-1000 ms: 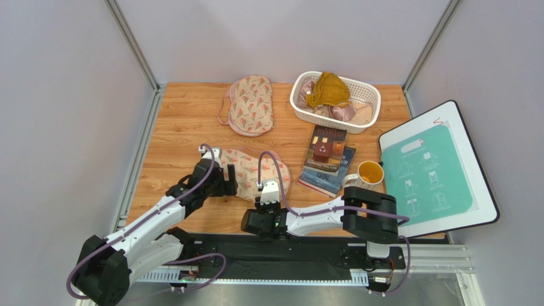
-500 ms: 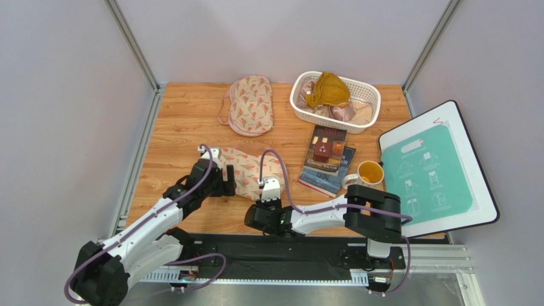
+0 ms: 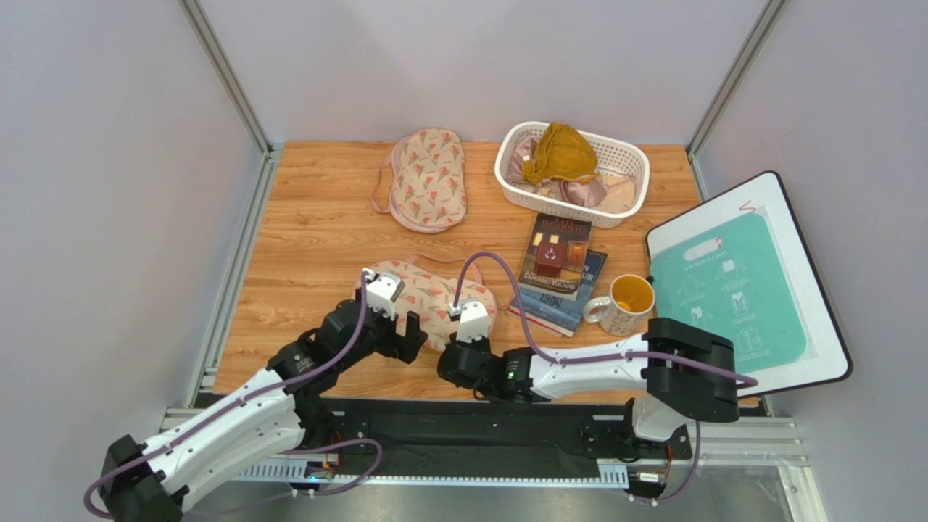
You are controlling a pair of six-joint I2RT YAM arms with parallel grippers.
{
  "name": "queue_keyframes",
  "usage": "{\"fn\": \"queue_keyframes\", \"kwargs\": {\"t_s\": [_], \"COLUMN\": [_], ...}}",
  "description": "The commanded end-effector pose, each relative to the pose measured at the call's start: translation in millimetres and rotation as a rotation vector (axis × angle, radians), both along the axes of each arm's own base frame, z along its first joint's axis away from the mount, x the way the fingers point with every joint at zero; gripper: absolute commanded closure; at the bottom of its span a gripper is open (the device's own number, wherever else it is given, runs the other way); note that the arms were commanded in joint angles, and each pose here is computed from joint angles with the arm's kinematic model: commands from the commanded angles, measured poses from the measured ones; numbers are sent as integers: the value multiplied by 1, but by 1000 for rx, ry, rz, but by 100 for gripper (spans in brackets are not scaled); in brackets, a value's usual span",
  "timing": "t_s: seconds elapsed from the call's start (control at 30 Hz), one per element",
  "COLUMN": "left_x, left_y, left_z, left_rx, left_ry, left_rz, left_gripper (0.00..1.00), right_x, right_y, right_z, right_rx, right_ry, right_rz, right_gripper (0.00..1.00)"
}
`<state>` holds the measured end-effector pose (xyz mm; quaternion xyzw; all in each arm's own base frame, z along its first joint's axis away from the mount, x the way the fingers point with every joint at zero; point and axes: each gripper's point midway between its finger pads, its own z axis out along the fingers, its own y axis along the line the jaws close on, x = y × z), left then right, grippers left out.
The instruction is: Unzip the laundry bag and remove the bra
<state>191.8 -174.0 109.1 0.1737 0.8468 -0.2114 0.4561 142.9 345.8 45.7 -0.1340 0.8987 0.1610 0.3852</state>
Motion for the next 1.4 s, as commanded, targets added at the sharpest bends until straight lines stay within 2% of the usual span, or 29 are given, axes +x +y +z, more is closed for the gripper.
{"fn": "queue_keyframes", "kwargs": {"t_s": [0.0, 0.1, 0.57, 0.77, 1.0, 1.2, 1.37], "left_x": [-5, -14, -29, -28, -23, -15, -13], "left_y": [-15, -29, -52, -57, -54, -52, -55], "left_z": [2, 1, -11, -26, -25, -21, -27], "left_rx": [-29, -81, -80, 6, 22, 57, 108], "left_ry": [-78, -85, -76, -54, -71, -122, -110], "left_rz": [-120, -208, -341, -349, -312, -279, -282], "left_gripper": [4, 2, 1, 2, 2, 7, 19], "right_x": [-6, -9, -11, -10, -12, -19, -20], "right_y": [9, 9, 11, 10, 12, 19, 21], "right_z": [20, 21, 17, 21, 28, 31, 39], "right_rx": [89, 103, 145, 168, 191, 204, 219], "right_ry": [23, 43, 102, 115, 120, 144, 139], "right_rz": [50, 64, 80, 87, 107, 151, 170], "right_gripper": [100, 100, 100, 100, 100, 100, 100]}}
